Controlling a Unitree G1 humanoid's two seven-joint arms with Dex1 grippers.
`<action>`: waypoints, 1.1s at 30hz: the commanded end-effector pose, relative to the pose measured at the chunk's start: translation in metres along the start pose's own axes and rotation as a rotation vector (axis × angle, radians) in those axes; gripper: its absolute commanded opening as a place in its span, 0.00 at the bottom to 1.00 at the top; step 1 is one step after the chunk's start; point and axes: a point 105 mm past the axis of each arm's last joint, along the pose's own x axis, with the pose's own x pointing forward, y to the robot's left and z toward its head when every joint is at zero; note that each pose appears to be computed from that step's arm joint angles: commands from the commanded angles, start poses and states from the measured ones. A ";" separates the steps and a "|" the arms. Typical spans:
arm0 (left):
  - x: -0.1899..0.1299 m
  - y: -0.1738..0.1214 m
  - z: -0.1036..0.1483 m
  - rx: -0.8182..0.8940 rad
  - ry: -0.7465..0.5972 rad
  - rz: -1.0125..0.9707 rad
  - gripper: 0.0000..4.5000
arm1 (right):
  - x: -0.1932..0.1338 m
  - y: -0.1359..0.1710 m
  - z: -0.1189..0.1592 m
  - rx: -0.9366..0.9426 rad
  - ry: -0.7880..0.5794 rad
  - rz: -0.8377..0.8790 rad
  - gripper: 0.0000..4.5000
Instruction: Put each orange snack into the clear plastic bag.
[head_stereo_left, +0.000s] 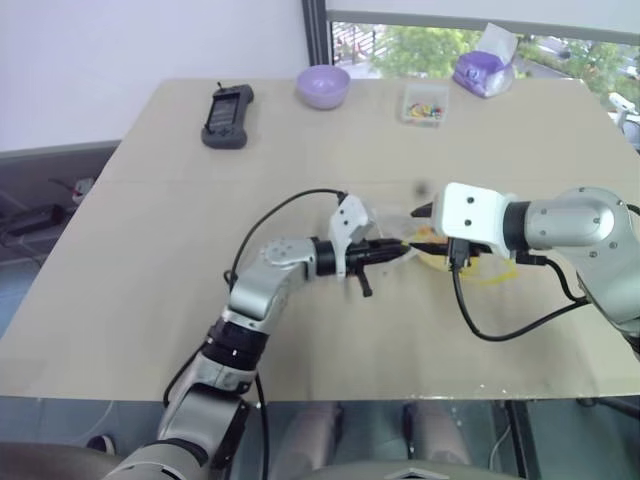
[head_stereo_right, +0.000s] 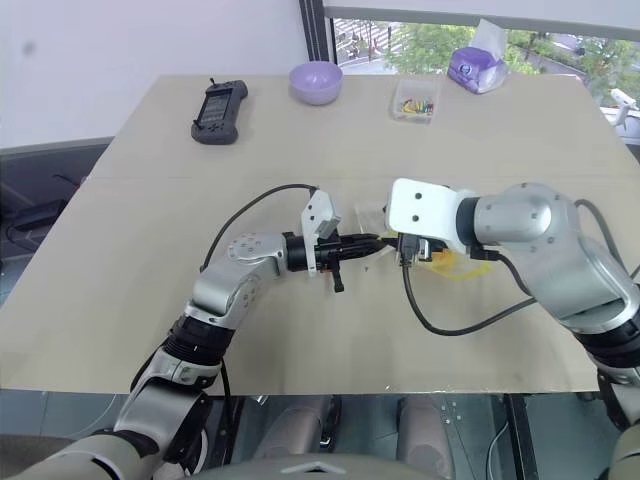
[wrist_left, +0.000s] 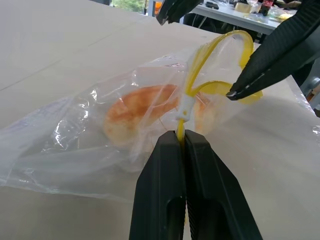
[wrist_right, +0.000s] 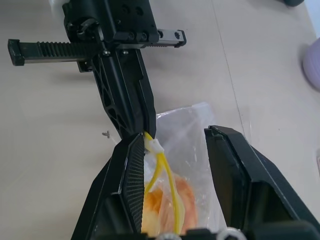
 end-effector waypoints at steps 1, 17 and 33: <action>-0.001 -0.005 0.022 0.078 -0.063 -0.031 0.00 | 0.001 -0.002 0.003 -0.034 -0.005 -0.020 0.47; -0.004 -0.007 0.022 0.125 -0.068 -0.046 0.00 | 0.005 0.006 -0.002 -0.056 0.002 0.035 0.36; -0.005 -0.008 0.021 0.123 -0.066 -0.046 0.00 | 0.009 0.000 -0.006 -0.067 0.017 0.007 0.01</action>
